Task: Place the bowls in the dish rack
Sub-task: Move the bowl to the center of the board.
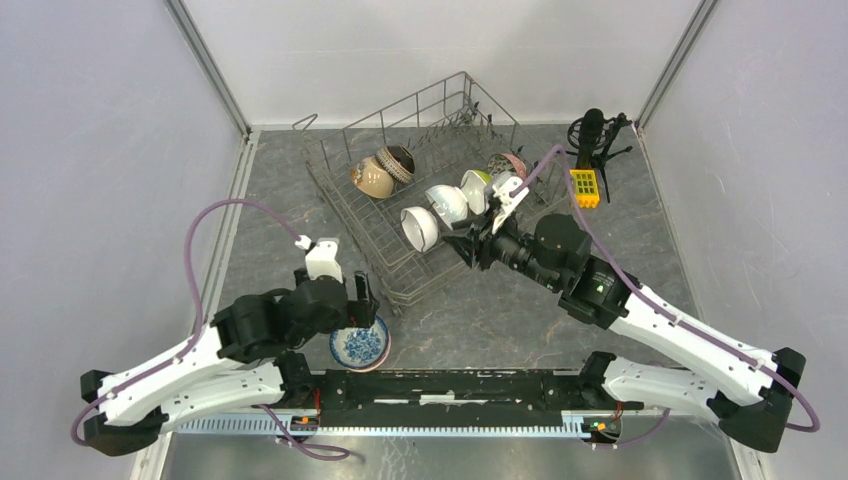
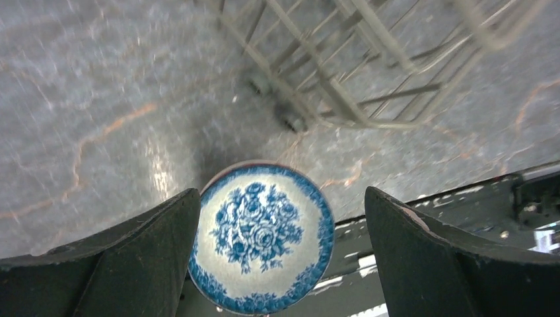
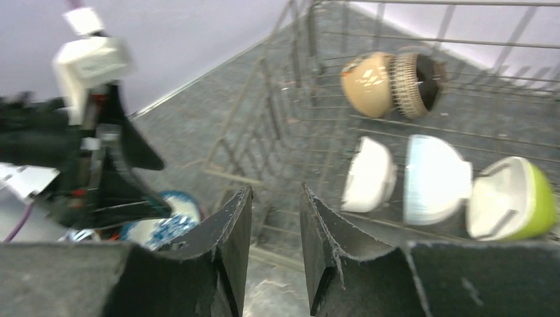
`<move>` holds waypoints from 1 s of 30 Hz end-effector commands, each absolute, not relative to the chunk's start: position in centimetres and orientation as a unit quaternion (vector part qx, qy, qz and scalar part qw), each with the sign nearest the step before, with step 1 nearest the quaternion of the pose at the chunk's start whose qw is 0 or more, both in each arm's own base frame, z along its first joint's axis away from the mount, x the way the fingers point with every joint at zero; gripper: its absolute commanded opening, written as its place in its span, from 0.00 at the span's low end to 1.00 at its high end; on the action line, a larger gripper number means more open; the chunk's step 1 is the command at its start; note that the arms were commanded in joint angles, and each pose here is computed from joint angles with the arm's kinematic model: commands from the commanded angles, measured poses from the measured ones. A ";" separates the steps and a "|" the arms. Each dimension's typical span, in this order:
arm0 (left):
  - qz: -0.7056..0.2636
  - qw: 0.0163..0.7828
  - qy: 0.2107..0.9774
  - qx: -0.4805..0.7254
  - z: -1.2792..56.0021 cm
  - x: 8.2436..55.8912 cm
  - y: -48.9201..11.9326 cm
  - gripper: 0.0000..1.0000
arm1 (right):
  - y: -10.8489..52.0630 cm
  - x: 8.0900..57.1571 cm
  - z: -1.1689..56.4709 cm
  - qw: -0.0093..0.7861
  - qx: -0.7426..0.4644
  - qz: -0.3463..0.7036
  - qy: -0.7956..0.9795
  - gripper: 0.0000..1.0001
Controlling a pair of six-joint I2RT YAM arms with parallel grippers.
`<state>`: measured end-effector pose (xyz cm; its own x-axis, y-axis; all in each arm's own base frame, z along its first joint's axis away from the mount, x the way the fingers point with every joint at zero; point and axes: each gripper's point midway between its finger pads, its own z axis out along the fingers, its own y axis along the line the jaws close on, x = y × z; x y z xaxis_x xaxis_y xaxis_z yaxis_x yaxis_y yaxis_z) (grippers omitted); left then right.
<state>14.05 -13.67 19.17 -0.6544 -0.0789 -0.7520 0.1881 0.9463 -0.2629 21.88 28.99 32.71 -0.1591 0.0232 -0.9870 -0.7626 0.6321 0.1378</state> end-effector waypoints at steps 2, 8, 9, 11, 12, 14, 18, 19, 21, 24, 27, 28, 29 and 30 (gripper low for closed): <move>-0.153 0.336 0.929 -0.037 15.1 12.1 -13.4 1.00 | 31.5 17.1 31.1 0.539 -0.315 0.398 0.672 0.38; -0.147 0.319 0.929 -0.117 12.3 11.3 -11.6 1.00 | 32.8 13.6 28.3 0.504 -0.350 0.407 0.677 0.38; -0.147 0.318 0.928 -0.127 12.0 11.2 -11.4 1.00 | 32.9 13.4 27.9 0.503 -0.349 0.404 0.679 0.38; -0.147 0.320 0.925 -0.141 11.6 11.2 -11.1 1.00 | 33.2 12.8 27.0 0.499 -0.353 0.401 0.682 0.39; -0.147 0.322 0.924 -0.147 11.5 11.3 -10.9 1.00 | 33.3 12.4 26.6 0.496 -0.356 0.401 0.683 0.39; -0.141 0.326 0.922 -0.156 11.3 11.4 -10.5 1.00 | 33.7 11.9 25.8 0.489 -0.362 0.398 0.687 0.39; -0.132 0.332 0.920 -0.164 11.3 11.4 -9.9 1.00 | 34.5 10.8 24.1 0.475 -0.375 0.394 0.691 0.39; -0.132 0.334 0.918 -0.166 11.5 11.5 -9.8 1.00 | 34.6 10.6 23.7 0.473 -0.378 0.391 0.693 0.39; -0.125 0.340 0.916 -0.170 11.8 11.6 -9.2 1.00 | 35.0 10.3 23.2 0.469 -0.382 0.387 0.696 0.39; -0.125 0.342 0.914 -0.180 11.8 11.6 -9.0 1.00 | 35.5 9.9 22.5 0.464 -0.389 0.382 0.698 0.40; -0.116 0.337 0.915 -0.187 10.9 11.5 -8.8 1.00 | 35.9 9.5 22.1 0.460 -0.396 0.379 0.699 0.40; -0.110 0.333 0.916 -0.193 10.6 11.4 -8.7 1.00 | 36.0 9.4 22.0 0.460 -0.397 0.379 0.699 0.40; -0.107 0.328 0.918 -0.197 10.2 11.3 -8.8 1.00 | 36.1 9.3 22.0 0.460 -0.397 0.378 0.698 0.40; -0.105 0.325 0.920 -0.194 10.0 11.3 -9.0 1.00 | 36.1 9.3 22.1 0.460 -0.397 0.378 0.699 0.40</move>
<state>11.11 -9.85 11.07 -0.7393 -0.3737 -0.5601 -0.2030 0.9169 -0.3437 9.16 35.28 20.58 -0.2711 -0.2657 -0.9252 -0.9085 0.3883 0.1547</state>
